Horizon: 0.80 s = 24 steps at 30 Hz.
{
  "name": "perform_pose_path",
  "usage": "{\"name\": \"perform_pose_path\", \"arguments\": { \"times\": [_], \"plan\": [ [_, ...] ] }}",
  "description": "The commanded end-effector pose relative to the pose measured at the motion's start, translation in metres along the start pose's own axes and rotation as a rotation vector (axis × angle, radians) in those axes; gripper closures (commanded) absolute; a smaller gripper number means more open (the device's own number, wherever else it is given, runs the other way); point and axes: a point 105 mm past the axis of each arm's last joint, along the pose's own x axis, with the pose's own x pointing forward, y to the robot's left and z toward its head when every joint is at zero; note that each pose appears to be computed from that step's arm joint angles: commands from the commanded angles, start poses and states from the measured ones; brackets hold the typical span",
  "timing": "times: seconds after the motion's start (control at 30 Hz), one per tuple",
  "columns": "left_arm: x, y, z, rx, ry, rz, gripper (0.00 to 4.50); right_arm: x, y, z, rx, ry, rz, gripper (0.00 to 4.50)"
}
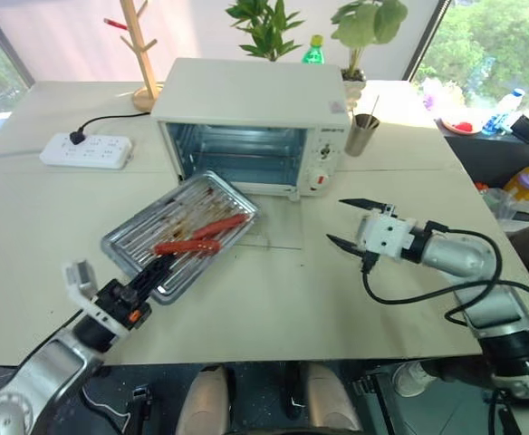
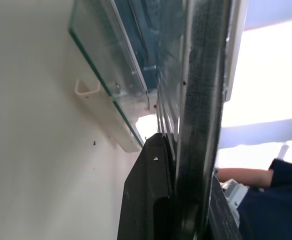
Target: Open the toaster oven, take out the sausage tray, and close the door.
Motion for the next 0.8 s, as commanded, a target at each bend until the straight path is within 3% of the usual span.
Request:
{"name": "perform_pose_path", "arguments": {
  "times": [0.03, 0.13, 0.33, 0.8],
  "plan": [
    [-0.010, -0.020, 0.004, 0.035, -0.076, -0.060, 4.50, 0.006, -0.006, 0.003, 0.093, -0.023, 0.011, 0.93],
    [-0.035, -0.019, 0.013, 0.029, -0.224, -0.022, 4.50, 0.021, -0.001, -0.001, 0.260, -0.026, 0.079, 0.93],
    [-0.065, -0.019, 0.017, 0.009, -0.393, 0.026, 4.50, 0.034, 0.008, -0.004, 0.378, -0.014, 0.171, 0.93],
    [-0.111, -0.016, 0.031, 0.007, -0.662, 0.059, 4.50, 0.053, 0.016, 0.007, 0.544, -0.035, 0.290, 0.93]
  ]
}}
